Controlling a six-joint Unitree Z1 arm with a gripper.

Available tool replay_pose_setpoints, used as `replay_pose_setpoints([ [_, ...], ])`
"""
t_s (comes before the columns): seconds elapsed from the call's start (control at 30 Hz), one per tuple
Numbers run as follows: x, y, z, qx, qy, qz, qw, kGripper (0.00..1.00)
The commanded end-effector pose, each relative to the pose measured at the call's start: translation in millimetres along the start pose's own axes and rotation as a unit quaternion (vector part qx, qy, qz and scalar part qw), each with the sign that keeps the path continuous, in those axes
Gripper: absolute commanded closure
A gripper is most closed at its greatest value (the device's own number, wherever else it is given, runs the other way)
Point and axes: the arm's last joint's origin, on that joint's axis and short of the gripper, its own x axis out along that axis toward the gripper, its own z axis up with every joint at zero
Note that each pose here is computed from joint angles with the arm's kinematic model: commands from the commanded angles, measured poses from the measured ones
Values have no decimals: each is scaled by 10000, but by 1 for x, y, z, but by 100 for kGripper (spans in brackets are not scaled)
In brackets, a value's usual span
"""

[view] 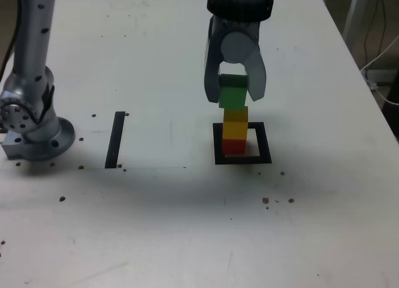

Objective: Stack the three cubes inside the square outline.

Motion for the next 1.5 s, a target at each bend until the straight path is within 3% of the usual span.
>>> replay_pose_setpoints([
  [0.0,3,-1,1,24,23,-18,10000,71],
  [0.5,14,-1,10,85,92,-69,9999,69],
  [0.57,15,-1,11,107,104,-71,9999,58],
  [0.73,16,-1,11,166,120,-70,9998,11],
  [0.8,16,-1,10,172,120,-68,9998,3],
  [1.0,14,-1,7,182,83,-52,9998,1],
  [1.17,5,-2,-2,190,-66,45,9998,1],
  [1.47,-19,4,-57,-84,-329,309,9989,1],
])
